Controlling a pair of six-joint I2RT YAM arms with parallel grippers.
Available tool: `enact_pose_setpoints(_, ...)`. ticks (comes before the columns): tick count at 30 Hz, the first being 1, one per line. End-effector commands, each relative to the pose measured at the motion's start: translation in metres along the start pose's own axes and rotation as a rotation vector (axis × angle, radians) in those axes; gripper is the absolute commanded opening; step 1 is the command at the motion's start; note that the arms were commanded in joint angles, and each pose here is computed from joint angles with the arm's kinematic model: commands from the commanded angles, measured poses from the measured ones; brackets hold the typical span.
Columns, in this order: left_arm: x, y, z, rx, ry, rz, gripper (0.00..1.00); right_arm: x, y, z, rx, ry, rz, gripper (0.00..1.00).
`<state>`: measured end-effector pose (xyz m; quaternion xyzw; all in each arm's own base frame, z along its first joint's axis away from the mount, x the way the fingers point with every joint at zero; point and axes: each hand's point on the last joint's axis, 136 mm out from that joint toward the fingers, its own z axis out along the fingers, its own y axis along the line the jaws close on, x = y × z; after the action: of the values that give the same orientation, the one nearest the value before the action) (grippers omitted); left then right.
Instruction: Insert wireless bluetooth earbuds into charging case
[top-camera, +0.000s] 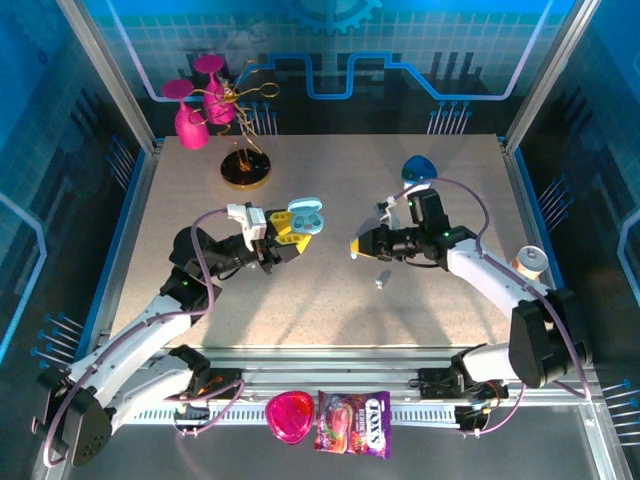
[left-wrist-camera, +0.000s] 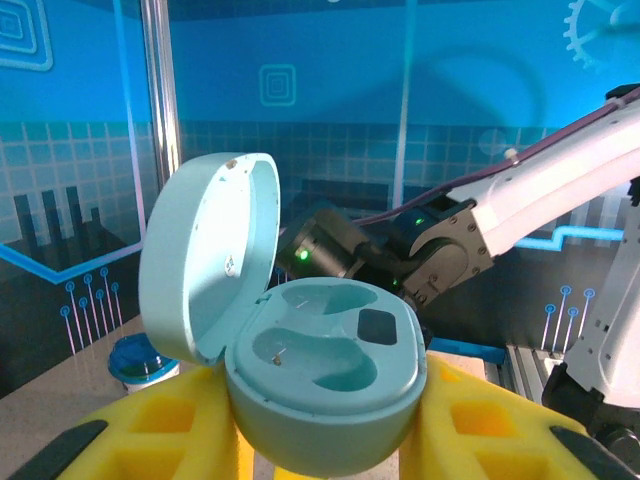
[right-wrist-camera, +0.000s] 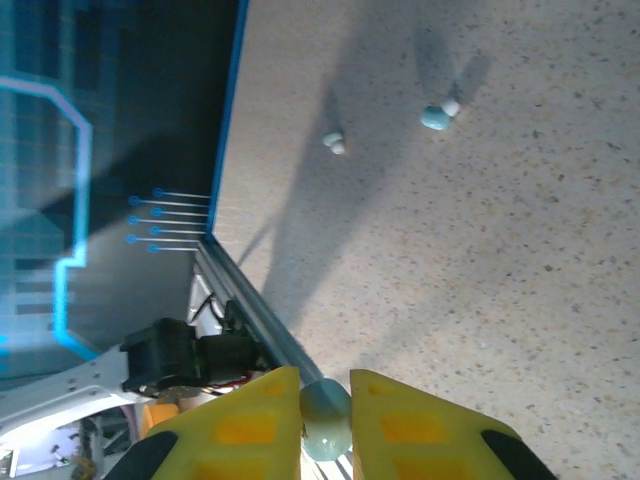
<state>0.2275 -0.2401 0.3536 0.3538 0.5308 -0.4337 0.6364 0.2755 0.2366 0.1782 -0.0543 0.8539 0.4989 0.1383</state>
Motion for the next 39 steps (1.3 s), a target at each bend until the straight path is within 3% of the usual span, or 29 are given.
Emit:
enact_pose_setpoints(1,0.001,-0.001,0.000,0.011,-0.013,-0.014,0.31,-0.001,0.027,-0.015,-0.103,-0.011,-0.005,0.15)
enact_pose_setpoints(17,0.033,0.006,0.015,0.074,0.035,-0.077,0.31,-0.002,0.113,-0.064,-0.184,-0.085,-0.181,0.15)
enact_pose_setpoints(27,0.044,0.000,0.017,0.139,0.013,-0.053,0.31,0.002,0.175,-0.065,-0.227,-0.092,-0.352,0.14)
enact_pose_setpoints(39,0.043,-0.005,0.016,0.170,0.010,-0.053,0.31,0.002,0.189,-0.053,-0.216,-0.073,-0.403,0.14)
